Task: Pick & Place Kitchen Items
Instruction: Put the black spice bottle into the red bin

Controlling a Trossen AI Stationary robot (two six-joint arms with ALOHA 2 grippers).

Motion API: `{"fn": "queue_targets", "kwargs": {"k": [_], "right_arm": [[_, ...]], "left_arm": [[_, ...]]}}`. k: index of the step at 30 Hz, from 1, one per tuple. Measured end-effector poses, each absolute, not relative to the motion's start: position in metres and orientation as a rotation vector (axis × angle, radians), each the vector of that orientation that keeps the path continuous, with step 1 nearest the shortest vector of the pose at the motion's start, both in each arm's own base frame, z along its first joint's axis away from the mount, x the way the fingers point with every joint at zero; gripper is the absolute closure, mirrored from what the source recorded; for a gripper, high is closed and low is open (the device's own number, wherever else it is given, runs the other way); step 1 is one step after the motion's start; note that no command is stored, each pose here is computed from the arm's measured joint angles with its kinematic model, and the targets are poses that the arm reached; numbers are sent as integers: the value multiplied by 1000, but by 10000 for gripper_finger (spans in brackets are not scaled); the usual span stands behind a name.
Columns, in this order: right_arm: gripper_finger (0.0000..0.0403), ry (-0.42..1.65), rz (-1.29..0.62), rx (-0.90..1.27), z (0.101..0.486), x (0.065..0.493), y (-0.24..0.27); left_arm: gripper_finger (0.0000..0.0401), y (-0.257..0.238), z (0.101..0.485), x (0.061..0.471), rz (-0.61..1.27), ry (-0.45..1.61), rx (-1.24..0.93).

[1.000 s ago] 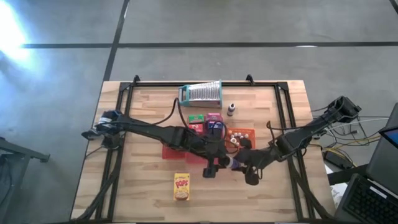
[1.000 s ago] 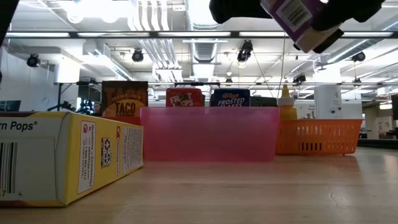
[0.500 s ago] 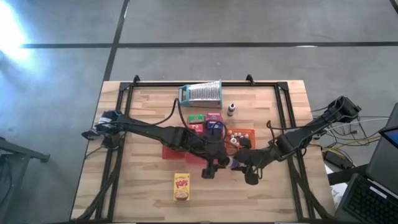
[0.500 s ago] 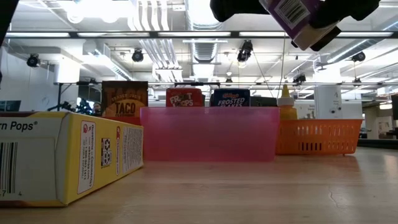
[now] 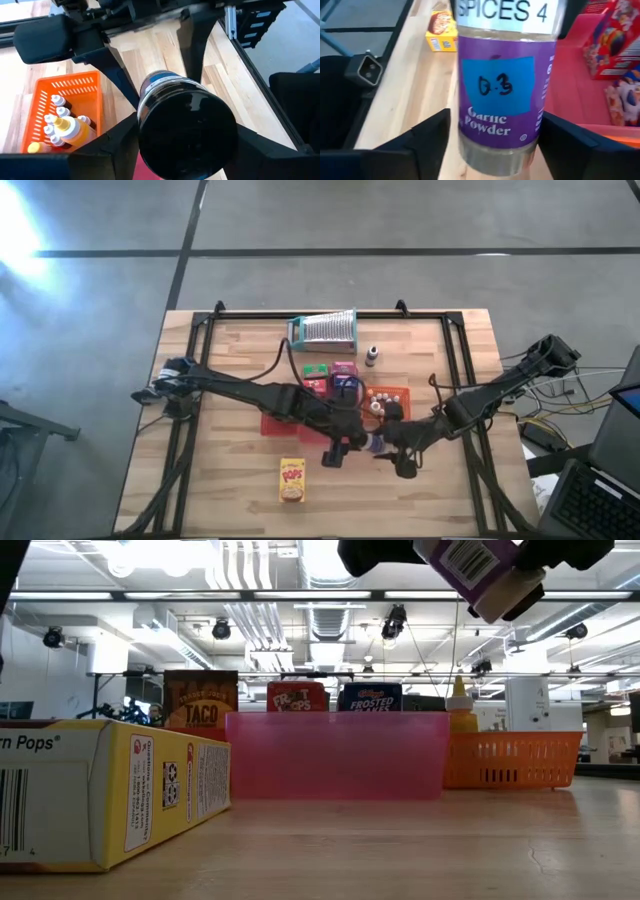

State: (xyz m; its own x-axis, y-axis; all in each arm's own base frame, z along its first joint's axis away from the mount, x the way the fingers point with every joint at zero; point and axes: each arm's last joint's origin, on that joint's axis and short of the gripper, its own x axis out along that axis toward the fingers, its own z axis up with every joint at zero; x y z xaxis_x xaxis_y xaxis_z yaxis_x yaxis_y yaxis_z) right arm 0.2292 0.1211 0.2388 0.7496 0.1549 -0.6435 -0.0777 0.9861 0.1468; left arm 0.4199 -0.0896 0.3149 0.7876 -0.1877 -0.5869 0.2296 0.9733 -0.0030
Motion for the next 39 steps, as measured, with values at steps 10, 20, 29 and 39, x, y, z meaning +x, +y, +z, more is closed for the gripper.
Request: {"fn": "queue_targets", "kwargs": {"k": [10, 20, 29, 39], "right_arm": [[66, 840, 76, 188, 242, 209, 111], [58, 904, -91, 214, 258, 170, 86], [90, 827, -52, 250, 273, 155, 78], [125, 826, -50, 252, 273, 156, 78]], "left_arm": [[180, -82, 314, 395, -102, 861, 35], [180, -78, 310, 354, 93, 1188, -82], [180, -76, 330, 324, 191, 1255, -189], [180, -72, 335, 305, 270, 1288, -255]]}}
